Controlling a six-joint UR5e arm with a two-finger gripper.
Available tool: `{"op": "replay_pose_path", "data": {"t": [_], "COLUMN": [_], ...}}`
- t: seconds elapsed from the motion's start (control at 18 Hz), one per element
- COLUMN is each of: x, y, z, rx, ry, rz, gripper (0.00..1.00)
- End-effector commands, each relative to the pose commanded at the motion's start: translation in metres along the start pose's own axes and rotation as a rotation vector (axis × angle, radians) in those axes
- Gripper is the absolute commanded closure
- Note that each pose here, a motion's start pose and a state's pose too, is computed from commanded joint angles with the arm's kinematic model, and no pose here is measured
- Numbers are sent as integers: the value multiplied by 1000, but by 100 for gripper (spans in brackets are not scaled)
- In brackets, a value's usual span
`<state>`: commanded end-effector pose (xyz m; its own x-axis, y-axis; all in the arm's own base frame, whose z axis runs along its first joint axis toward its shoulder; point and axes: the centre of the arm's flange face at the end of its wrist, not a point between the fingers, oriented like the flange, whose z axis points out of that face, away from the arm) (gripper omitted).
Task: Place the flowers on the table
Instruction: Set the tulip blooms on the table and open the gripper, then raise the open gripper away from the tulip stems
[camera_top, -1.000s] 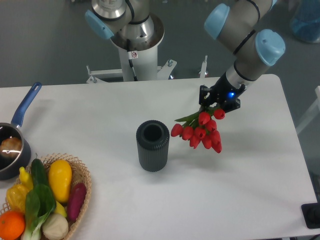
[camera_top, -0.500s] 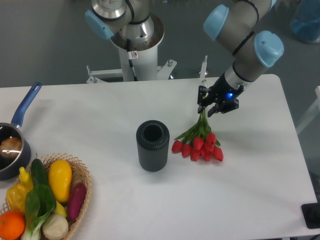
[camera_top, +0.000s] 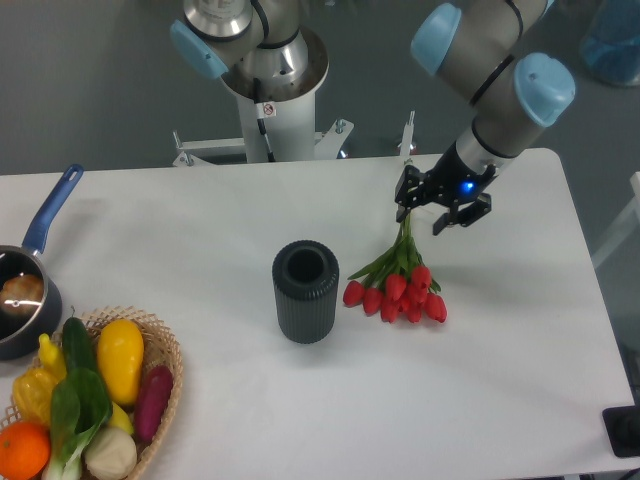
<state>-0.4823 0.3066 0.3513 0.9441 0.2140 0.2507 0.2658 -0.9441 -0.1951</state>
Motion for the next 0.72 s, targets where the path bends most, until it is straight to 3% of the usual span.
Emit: {"op": "replay_pose_path", "data": {"t": [0.22, 0.39, 0.72], "x": [-4, -2, 3], "y": [-5, -10, -8], "z": [-60, -89, -127], "rx": [167, 219, 235], "ry": [-51, -91, -231], "rz": [-5, 13, 252], "gripper": [0, 0, 0]}}
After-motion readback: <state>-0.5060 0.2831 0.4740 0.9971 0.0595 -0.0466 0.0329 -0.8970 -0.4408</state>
